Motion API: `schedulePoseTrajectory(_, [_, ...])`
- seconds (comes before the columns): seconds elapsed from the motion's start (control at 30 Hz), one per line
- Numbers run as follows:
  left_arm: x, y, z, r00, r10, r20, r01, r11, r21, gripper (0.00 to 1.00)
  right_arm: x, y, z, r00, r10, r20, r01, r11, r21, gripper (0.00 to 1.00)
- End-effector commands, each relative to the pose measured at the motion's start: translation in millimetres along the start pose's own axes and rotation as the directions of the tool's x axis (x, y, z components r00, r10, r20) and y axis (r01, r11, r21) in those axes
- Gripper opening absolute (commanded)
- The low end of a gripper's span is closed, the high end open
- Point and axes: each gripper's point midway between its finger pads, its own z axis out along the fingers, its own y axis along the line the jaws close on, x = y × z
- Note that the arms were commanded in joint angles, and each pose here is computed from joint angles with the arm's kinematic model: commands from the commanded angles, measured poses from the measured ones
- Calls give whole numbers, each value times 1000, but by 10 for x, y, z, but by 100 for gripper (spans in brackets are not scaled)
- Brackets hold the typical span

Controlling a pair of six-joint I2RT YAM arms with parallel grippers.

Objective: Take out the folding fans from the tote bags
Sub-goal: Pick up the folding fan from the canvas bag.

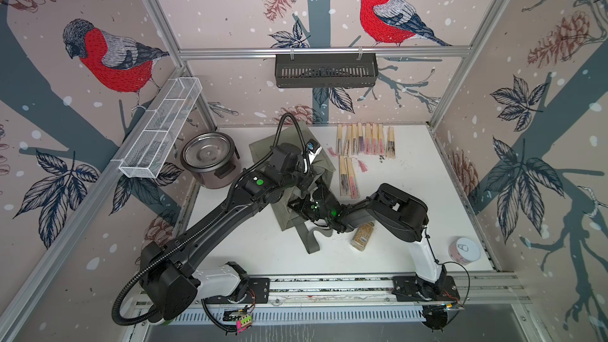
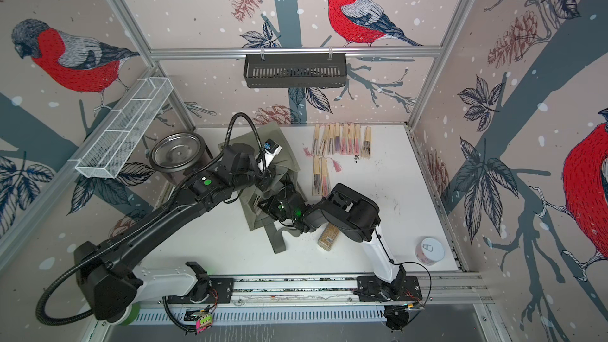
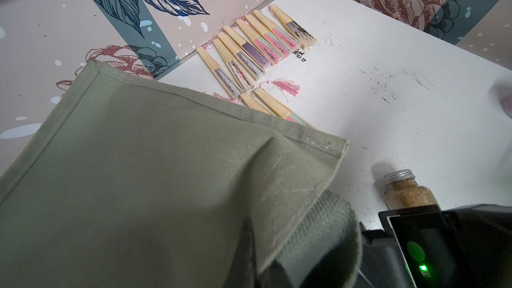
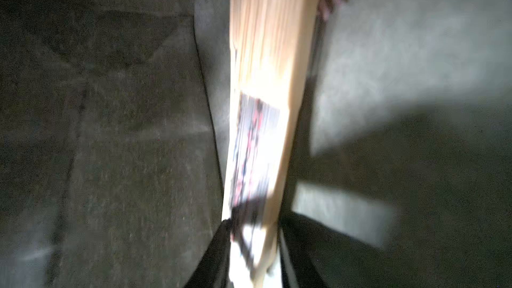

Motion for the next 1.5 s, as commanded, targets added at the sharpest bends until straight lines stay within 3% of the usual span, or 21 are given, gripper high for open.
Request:
schedulePoseTrajectory(0.0, [-80, -23, -15, 999, 17, 29, -17, 1000, 10, 0, 27, -19, 58, 1000, 6, -19, -6, 1000, 6, 25])
schedulePoseTrajectory(0.3, [-85, -18, -25, 999, 17, 32, -17, 1000, 7, 0, 64, 157, -103, 1000, -10, -20, 10, 1000, -28, 15])
schedulePoseTrajectory(0.6, [-91, -17, -30, 999, 18, 34, -18, 1000, 7, 0, 225, 216, -374, 999, -31, -40, 30, 999, -29, 14])
schedulePoseTrajectory(0.83, [-84, -18, -28, 999, 18, 31, -18, 1000, 8, 0, 382, -43, -468, 996, -48, -78, 51, 998, 31, 18])
schedulePoseTrajectory(0.97, [-73, -22, -11, 999, 18, 26, -19, 1000, 8, 0, 361, -24, -405, 995, -45, -92, 45, 999, -4, 28])
schedulePoseTrajectory(1.1, [-70, -20, -8, 1000, 18, 25, -18, 1000, 9, 0, 359, 26, -312, 993, -39, -109, 35, 999, -42, 31])
schedulePoseTrajectory(1.47, [-63, -19, 8, 1000, 16, 21, -16, 1000, 10, 0, 304, 224, -221, 993, -56, -107, 44, 993, -110, 25])
